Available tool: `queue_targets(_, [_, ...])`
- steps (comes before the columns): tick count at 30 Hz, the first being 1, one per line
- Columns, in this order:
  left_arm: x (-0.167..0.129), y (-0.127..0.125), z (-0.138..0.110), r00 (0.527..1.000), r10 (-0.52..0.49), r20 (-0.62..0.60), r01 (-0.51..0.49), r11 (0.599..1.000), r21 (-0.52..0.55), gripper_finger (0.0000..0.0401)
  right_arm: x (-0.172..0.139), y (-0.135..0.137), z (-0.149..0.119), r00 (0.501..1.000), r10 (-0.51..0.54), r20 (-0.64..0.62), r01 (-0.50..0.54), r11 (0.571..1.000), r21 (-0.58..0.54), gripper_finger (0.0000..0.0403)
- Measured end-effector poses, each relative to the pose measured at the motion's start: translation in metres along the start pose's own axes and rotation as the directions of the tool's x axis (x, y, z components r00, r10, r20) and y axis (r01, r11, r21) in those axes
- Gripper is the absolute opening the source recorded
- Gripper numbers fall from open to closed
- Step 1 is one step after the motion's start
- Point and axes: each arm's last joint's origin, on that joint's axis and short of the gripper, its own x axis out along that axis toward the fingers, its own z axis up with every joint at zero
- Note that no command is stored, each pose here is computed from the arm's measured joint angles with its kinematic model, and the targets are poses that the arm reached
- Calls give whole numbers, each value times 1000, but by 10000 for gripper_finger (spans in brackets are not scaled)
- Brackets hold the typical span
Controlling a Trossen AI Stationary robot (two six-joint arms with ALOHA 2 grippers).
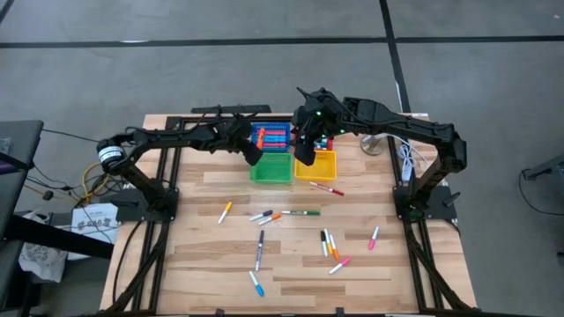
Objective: Pick & Place Markers
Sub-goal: Put the orange highlighter into the blue bin
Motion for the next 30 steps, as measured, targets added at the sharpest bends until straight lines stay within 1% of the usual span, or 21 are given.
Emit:
queue_targets(10, [0,0,1,1000,-5,14,5,1000,-2,154,0,0,0,1000,0,1,0,1000,0,171])
queue_targets(14, [0,1,-3,999,22,-30,-22,1000,5,154,0,0,0,1000,0,1,0,1000,0,171])
queue_targets(18, [5,1,-6,998,24,-53,-24,1000,8,154,0,0,0,1000,0,1,0,1000,0,171])
queue_targets(21, [9,0,-5,999,17,-40,-17,1000,1,154,0,0,0,1000,0,3,0,1000,0,171])
queue_targets(25, [21,-1,-8,998,18,-60,-18,1000,1,154,0,0,1,1000,0,6,0,1000,-1,171])
queue_targets(30, [34,-5,-7,998,-32,-48,32,999,-3,154,0,0,0,1000,0,5,0,1000,-1,171])
